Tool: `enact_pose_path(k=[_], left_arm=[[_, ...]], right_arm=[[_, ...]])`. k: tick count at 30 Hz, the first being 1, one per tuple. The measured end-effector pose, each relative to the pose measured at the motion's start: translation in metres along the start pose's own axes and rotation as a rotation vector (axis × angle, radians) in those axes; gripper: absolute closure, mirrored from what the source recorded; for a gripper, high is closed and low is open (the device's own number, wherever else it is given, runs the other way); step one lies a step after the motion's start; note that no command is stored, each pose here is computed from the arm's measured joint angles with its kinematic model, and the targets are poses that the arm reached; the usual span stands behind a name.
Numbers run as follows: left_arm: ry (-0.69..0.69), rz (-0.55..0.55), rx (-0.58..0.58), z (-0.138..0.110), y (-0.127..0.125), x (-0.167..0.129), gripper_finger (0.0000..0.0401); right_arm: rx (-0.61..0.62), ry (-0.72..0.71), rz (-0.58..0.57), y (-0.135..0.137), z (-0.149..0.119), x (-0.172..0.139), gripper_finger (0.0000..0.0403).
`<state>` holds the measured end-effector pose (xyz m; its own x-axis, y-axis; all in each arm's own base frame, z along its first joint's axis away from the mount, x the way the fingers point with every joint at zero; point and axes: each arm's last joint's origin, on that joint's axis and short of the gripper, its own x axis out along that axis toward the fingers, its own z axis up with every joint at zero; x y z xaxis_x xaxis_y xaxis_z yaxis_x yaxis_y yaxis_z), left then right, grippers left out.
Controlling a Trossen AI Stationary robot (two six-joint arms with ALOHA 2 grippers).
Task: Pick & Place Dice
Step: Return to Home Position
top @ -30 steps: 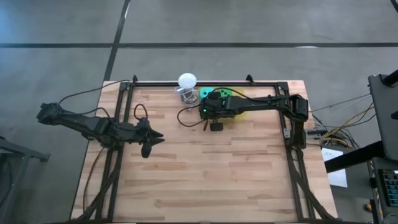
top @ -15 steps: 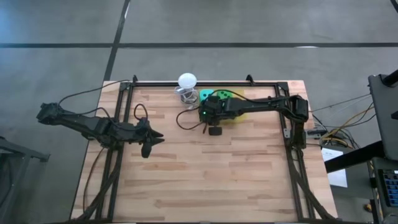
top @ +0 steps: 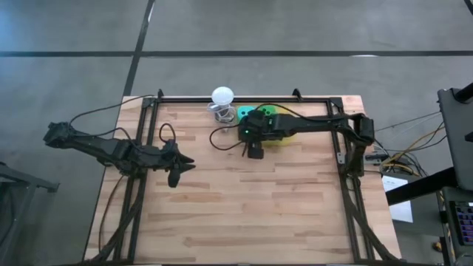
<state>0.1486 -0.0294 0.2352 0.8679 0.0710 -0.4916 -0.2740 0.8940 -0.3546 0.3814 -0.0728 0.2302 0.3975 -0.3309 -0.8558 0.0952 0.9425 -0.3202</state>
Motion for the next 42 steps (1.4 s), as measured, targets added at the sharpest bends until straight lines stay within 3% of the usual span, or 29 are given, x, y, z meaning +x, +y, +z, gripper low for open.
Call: enact_pose_path(k=[5,12,15,22,25,31,42], left_arm=[[-0.014,-0.009,0.002,0.001,-0.001,0.0,0.0277],[-0.137,-0.084,0.026,0.013,-0.001,-0.021,0.0277],[-0.169,-0.098,0.064,0.014,0.003,-0.033,0.0277],[-0.195,-0.107,0.254,0.003,0.012,-0.042,0.0277],[-0.19,-0.1,0.316,-0.005,0.016,-0.038,0.0277],[-0.218,-0.109,0.328,-0.02,0.022,-0.025,0.0277],[-0.264,-0.172,0.34,-0.054,0.033,0.002,0.0277]], right_arm=[[0.057,-0.081,0.009,0.004,0.004,-0.032,0.0204],[0.125,-0.282,0.069,0.008,-0.003,-0.108,0.0204],[0.163,-0.373,0.102,0.008,-0.023,-0.141,0.0204],[0.297,-0.623,0.161,0.011,-0.103,-0.183,0.0204],[0.321,-0.72,0.205,0.018,-0.136,-0.186,0.0204],[0.383,-0.848,0.288,0.031,-0.186,-0.169,0.0204],[0.388,-0.939,0.353,0.056,-0.235,-0.112,0.0204]])
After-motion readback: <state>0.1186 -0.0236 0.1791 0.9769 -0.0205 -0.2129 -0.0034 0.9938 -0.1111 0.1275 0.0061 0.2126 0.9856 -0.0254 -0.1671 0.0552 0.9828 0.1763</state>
